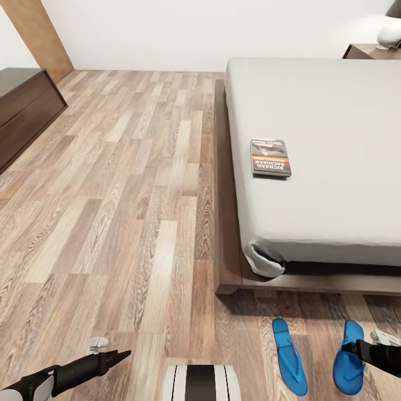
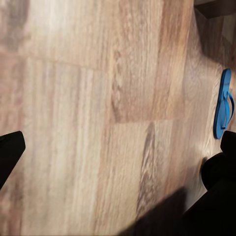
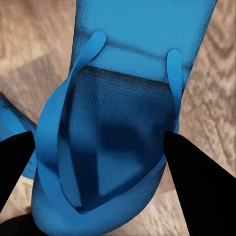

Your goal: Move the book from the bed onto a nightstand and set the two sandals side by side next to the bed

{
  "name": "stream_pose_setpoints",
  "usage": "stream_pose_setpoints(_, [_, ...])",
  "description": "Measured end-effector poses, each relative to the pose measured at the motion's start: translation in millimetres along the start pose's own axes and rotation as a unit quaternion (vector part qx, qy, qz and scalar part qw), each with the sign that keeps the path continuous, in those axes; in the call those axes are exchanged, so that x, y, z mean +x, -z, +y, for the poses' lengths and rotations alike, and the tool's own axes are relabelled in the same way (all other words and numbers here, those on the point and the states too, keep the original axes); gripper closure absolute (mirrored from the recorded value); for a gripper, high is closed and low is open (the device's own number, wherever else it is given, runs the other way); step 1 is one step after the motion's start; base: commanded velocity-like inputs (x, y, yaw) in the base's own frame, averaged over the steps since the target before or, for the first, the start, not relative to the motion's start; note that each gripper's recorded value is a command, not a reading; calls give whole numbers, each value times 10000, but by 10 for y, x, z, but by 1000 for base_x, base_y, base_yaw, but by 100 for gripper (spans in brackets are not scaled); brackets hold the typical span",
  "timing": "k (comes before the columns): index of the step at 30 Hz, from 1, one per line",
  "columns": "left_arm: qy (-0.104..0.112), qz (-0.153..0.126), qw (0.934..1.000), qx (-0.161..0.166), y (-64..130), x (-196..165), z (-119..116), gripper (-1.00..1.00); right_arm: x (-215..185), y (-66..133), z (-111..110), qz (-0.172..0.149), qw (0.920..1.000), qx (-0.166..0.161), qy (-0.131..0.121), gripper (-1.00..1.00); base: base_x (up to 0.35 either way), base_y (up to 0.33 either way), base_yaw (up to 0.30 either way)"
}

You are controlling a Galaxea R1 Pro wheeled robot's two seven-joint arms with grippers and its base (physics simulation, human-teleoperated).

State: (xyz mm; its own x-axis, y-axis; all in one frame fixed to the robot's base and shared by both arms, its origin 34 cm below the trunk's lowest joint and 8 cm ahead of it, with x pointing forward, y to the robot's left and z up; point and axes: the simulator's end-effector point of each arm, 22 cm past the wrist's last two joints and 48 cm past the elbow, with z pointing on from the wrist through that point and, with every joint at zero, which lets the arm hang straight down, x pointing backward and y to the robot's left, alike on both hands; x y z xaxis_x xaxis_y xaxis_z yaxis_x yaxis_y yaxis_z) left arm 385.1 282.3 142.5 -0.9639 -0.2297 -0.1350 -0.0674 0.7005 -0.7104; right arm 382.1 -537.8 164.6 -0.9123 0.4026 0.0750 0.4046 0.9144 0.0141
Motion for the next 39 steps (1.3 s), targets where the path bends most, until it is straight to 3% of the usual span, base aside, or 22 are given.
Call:
stream_pose_setpoints(3, [0, 0, 10000, -1, 0, 0, 1, -100, 25, -3, -59, 52, 9999, 135, 90, 100, 6, 5, 0])
stream_pose_setpoints(8, [6, 2, 10000, 22, -23, 8, -21, -100, 134, 50, -461, 375, 9915, 1027, 712, 100, 1, 0, 0])
stream_pose_setpoints(16, [10, 3, 10000, 48, -50, 16, -47, -100, 151, 59, -512, 432, 9889, 1154, 830, 100, 0, 0, 0])
stream_pose_setpoints(25, [25, 7, 9999, 114, -122, 40, -115, -100, -91, 10, -360, -134, 9884, 912, 1204, 100, 0, 0, 0])
stream_pose_setpoints(28, [27, 12, 9999, 128, -135, 46, -128, -100, -25, -47, -104, -71, 9913, 407, 1250, 100, 0, 0, 0])
stream_pose_setpoints(30, [27, 14, 9999, 131, -139, 48, -132, -100, 49, -81, 116, 57, 9897, 21, 1430, 100, 0, 0, 0])
stream_pose_setpoints(34, [25, 13, 9999, 137, -142, 47, -137, -100, 61, -91, 298, 148, 9831, -140, 1821, 100, 0, 0, 0])
stream_pose_setpoints(39, [21, 18, 9999, 146, -144, 48, -141, -100, 58, -97, 328, 148, 9808, -151, 1940, 100, 0, 0, 0])
